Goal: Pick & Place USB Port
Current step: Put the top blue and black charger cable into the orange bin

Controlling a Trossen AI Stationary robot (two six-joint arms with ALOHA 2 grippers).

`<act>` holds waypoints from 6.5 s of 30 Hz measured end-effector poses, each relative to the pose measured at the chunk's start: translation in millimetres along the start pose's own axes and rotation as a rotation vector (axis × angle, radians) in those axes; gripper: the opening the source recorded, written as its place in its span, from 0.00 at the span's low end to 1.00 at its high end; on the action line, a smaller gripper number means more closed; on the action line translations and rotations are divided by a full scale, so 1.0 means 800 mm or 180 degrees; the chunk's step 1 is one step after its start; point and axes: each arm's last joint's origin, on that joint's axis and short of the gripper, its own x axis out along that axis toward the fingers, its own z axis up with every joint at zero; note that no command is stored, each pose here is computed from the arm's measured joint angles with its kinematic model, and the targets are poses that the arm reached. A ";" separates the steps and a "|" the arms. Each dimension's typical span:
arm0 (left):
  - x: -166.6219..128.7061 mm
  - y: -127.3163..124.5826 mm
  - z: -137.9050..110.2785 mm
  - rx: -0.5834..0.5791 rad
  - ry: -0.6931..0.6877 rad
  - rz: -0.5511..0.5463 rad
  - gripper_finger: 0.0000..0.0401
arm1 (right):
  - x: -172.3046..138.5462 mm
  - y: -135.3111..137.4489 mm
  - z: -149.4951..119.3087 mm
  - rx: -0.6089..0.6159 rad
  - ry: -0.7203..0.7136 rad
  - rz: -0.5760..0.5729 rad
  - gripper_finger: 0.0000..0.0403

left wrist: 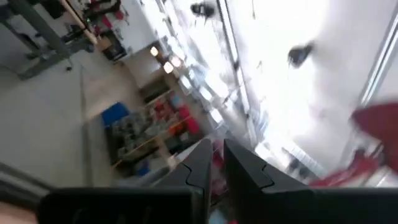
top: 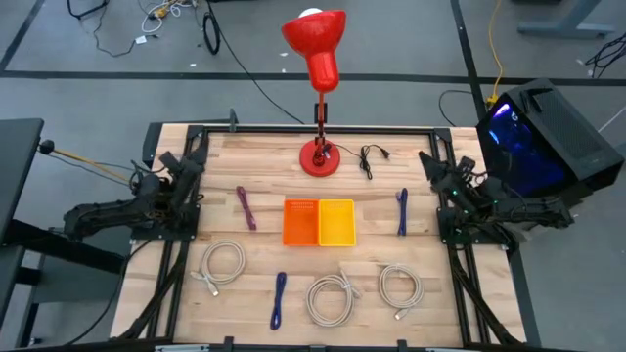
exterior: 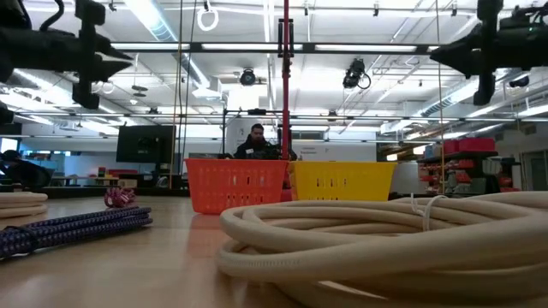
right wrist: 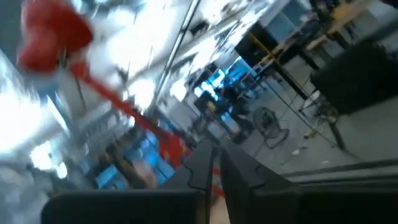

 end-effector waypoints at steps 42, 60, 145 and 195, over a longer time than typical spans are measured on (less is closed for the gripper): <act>0.230 -0.269 -0.037 0.1720 0.1210 -0.1178 0.12 | 0.142 0.200 0.115 -0.2610 -0.0219 -0.1650 0.08; 0.225 -0.273 -0.040 0.1469 0.1269 -0.1176 0.12 | 0.147 0.201 0.106 -0.2735 -0.0115 -0.1428 0.08; 0.220 -0.208 -0.125 0.1979 0.3336 -0.1118 0.12 | 0.083 0.035 -0.060 -0.1040 0.4919 -0.3098 0.15; 0.222 -0.212 -0.124 0.1916 0.3276 -0.1239 0.12 | 0.052 -0.037 -0.113 -0.0442 0.4708 -0.3376 0.35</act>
